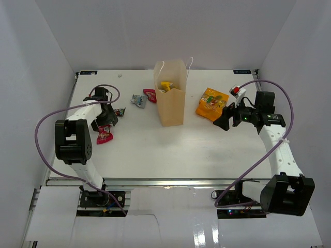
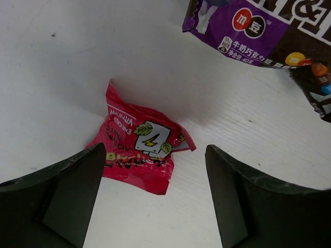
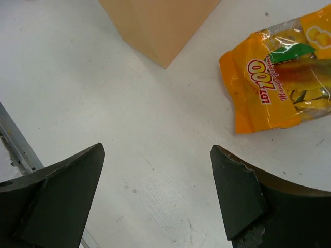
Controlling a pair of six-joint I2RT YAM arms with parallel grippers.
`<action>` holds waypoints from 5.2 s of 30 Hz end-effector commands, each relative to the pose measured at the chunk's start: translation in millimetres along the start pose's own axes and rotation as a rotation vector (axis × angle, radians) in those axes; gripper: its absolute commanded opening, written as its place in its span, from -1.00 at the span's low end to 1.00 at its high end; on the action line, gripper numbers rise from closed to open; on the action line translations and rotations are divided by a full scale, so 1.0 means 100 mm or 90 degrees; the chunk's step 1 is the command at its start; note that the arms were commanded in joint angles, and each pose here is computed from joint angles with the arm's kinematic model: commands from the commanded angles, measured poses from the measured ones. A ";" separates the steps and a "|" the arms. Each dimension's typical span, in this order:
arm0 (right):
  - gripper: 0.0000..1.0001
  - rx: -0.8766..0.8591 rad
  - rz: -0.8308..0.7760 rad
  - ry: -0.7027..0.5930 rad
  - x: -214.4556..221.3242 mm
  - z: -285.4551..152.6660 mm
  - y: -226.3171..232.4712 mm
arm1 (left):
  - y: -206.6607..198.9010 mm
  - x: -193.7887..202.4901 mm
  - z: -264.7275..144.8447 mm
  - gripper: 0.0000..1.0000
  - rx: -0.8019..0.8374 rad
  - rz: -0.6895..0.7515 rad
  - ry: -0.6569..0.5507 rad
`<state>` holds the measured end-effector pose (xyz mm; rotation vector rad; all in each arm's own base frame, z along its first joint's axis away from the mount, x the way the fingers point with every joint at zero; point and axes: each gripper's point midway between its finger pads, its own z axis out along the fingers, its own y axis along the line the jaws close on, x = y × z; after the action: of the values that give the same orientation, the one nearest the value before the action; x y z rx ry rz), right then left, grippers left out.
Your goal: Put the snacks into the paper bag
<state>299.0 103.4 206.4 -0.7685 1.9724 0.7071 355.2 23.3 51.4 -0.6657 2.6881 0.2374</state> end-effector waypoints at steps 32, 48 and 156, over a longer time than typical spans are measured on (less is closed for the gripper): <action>0.79 0.006 -0.031 -0.044 -0.14 -0.12 0.03 | -0.87 0.11 -1.34 -0.73 0.473 -0.030 -0.100; 0.79 0.020 -0.044 -0.050 -0.19 -0.17 0.00 | -2.56 -0.12 -4.15 -0.74 0.921 0.136 -0.272; -0.85 0.040 -0.110 -0.518 -3.80 0.04 0.57 | -0.77 0.97 -2.83 0.96 0.678 -0.122 -0.279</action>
<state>396.5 255.8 511.0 -0.6380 1.2549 0.9036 229.2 -154.4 262.3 -0.4136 1.9375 -0.8840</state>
